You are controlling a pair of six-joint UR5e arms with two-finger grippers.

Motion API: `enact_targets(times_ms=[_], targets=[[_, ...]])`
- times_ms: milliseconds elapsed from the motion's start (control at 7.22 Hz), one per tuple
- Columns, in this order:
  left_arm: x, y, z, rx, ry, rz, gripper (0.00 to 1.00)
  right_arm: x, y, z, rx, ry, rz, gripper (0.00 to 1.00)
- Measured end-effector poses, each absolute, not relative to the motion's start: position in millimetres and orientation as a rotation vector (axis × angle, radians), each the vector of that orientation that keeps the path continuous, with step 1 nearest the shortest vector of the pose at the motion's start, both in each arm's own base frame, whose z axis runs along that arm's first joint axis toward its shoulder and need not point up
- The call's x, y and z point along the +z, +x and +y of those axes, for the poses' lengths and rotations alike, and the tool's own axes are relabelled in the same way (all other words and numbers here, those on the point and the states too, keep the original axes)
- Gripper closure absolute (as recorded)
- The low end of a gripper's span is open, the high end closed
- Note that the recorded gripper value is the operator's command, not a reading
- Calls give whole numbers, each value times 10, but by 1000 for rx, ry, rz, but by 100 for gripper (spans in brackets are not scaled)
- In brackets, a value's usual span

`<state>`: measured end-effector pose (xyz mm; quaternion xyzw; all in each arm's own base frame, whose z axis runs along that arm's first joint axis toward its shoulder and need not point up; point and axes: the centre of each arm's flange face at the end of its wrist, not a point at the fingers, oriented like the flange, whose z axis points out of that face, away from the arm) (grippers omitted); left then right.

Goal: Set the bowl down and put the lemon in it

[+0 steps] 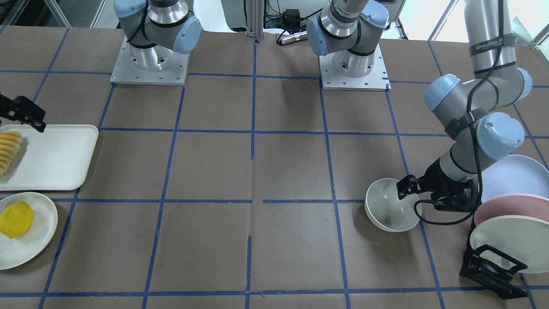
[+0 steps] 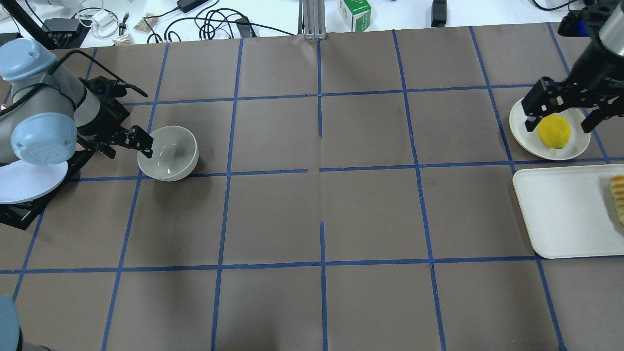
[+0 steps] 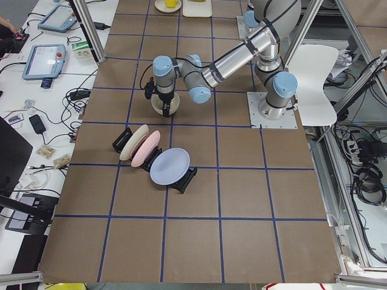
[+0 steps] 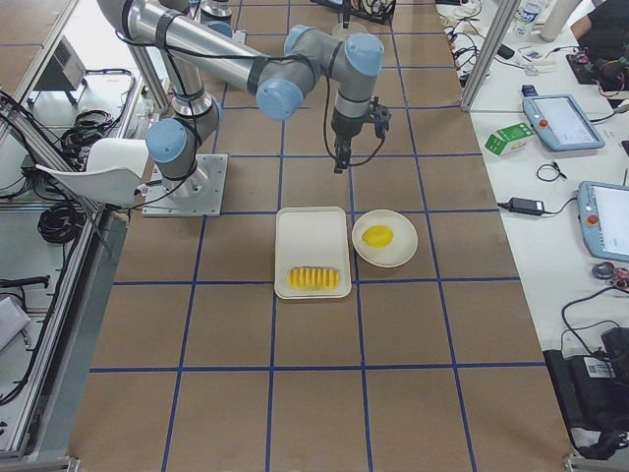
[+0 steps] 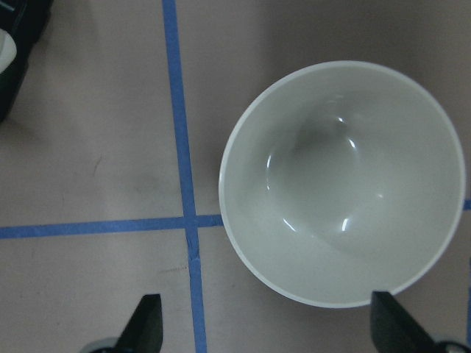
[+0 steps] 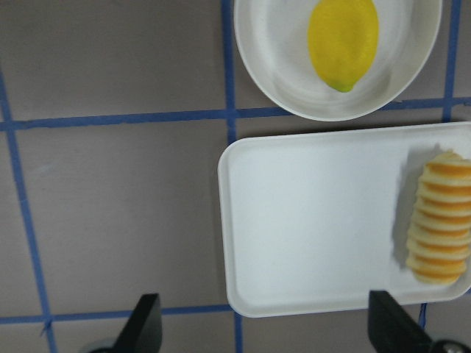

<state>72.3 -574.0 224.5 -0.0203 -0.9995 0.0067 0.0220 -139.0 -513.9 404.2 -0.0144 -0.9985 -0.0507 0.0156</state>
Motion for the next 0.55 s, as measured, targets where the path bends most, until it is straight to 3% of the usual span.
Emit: enact_targets(times_ms=[138, 277, 415, 554], targets=[[2140, 727, -5772, 22, -58, -3088, 50, 3817, -1759, -5245, -138, -27, -3104, 0], [2065, 734, -5791, 13, -52, -3082, 87, 3606, -1974, -5366, -114, -18, -3097, 0], [2017, 751, -5800, 5, -53, -3079, 100, 3423, -2078, -5451, -115, -10, -3099, 0], [1991, 770, -5805, 1, -53, -3078, 100, 3268, -2142, -5536, -114, 12, -3105, 0]])
